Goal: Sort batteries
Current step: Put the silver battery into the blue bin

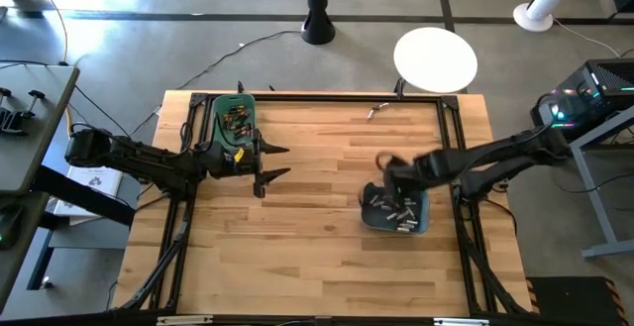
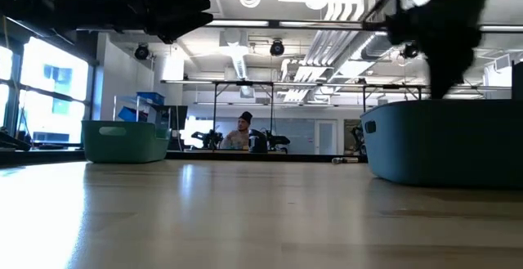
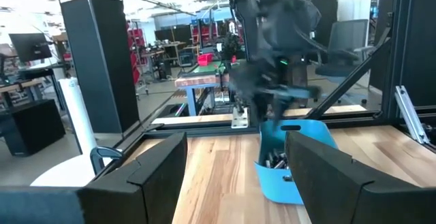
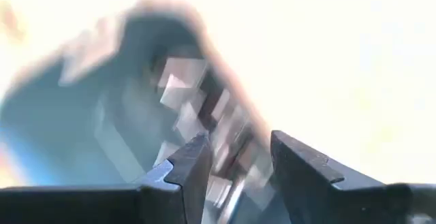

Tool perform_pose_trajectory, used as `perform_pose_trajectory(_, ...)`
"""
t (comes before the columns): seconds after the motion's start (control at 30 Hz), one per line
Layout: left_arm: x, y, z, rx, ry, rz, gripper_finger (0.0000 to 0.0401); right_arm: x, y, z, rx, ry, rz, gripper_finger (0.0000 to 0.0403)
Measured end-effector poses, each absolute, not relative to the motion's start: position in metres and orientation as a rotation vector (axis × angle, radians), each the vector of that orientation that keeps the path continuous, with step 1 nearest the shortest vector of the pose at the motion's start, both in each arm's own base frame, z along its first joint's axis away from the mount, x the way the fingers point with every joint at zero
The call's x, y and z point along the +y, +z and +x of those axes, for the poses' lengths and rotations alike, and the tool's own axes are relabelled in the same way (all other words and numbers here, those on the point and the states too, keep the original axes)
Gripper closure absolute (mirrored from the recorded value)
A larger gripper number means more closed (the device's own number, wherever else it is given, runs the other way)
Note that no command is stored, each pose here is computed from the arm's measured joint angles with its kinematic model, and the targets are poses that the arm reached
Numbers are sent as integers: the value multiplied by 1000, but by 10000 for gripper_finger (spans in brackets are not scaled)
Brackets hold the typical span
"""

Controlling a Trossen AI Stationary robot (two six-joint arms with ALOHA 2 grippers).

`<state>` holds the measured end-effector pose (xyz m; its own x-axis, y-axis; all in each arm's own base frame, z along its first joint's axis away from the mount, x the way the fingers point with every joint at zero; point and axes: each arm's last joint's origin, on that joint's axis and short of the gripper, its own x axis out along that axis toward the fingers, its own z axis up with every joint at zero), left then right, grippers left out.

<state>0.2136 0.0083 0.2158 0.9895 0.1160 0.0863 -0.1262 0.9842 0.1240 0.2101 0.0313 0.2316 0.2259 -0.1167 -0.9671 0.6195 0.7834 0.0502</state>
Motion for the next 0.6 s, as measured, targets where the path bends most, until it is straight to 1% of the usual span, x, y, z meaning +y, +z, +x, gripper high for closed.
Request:
perform_pose_trajectory(0.13, 8, 216, 214, -79, 122, 125, 163, -16, 249, 222, 1059, -753, 411, 253)
perform_pose_trajectory(0.2, 8, 216, 214, -80, 121, 113, 163, -44, 250, 226, 977, -819, 412, 253)
perform_pose_trajectory(0.3, 8, 216, 214, -78, 121, 113, 163, -83, 245, 230, 799, -880, 458, 252)
perform_pose_trajectory(0.4, 8, 215, 214, -76, 121, 113, 163, -112, 239, 231, 626, -879, 504, 252)
perform_pose_trajectory(0.47, 8, 215, 214, -71, 121, 113, 163, -123, 232, 230, 561, -892, 500, 252)
perform_pose_trajectory(0.6, 8, 214, 214, -65, 120, 115, 163, -140, 215, 234, 500, -996, 577, 252)
